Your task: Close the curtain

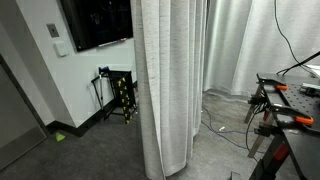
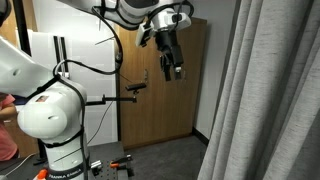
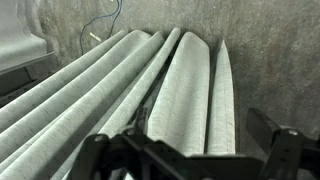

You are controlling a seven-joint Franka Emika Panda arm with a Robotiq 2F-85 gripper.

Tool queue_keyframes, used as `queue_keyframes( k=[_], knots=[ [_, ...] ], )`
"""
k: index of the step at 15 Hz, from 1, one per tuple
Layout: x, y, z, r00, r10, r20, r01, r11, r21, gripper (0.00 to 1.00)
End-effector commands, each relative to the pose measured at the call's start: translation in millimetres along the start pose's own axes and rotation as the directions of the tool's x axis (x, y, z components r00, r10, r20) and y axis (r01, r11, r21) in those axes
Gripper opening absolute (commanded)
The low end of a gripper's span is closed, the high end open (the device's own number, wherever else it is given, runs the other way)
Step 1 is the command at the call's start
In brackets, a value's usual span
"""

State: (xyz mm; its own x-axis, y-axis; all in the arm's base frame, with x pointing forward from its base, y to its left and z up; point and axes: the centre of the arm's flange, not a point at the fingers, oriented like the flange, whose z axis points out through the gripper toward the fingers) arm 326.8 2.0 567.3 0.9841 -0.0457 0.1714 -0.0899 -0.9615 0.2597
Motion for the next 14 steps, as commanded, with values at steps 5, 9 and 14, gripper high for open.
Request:
queue_keyframes(
  k=[5,9,14],
  knots=[
    [13.7,-8.2,10.1,0.996,-0.088,0.017,0.087,0.995,0.043,1.00],
    [32.3,-22.2,19.1,0.981,-0.193,0.012,0.191,0.975,0.115,1.00],
    [66.3,-52.3,17.8,0.957,-0.286,-0.052,0.291,0.940,0.181,1.00]
  ],
)
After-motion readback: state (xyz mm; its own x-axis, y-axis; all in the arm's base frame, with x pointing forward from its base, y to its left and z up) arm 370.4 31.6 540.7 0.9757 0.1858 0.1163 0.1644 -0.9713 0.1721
